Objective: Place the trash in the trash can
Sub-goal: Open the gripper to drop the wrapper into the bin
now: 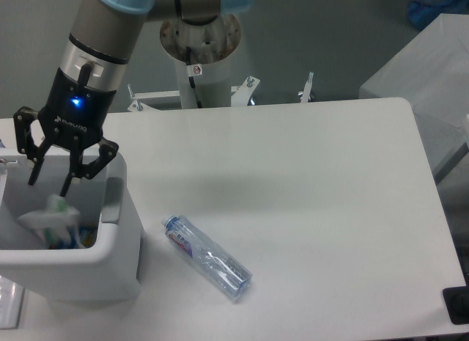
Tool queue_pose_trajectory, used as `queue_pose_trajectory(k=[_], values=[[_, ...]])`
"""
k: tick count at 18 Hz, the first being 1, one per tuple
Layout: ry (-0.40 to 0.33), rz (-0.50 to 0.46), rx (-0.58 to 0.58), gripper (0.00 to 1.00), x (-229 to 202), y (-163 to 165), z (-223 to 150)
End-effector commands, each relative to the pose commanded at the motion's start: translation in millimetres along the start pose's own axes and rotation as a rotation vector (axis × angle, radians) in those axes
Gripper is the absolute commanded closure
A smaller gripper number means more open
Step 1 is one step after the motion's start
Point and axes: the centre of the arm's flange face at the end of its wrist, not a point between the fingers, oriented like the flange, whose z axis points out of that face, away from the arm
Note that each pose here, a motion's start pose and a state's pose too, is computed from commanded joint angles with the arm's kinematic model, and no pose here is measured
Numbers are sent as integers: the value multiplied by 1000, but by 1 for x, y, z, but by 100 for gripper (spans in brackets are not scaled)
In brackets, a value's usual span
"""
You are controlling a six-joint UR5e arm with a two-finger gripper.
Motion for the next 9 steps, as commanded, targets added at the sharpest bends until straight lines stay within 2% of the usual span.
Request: queue_pose_trajectory(k=[3, 9], values=[[-5, -24, 4, 3, -4, -2, -3], [-116, -341, 74, 0, -120, -8, -43]])
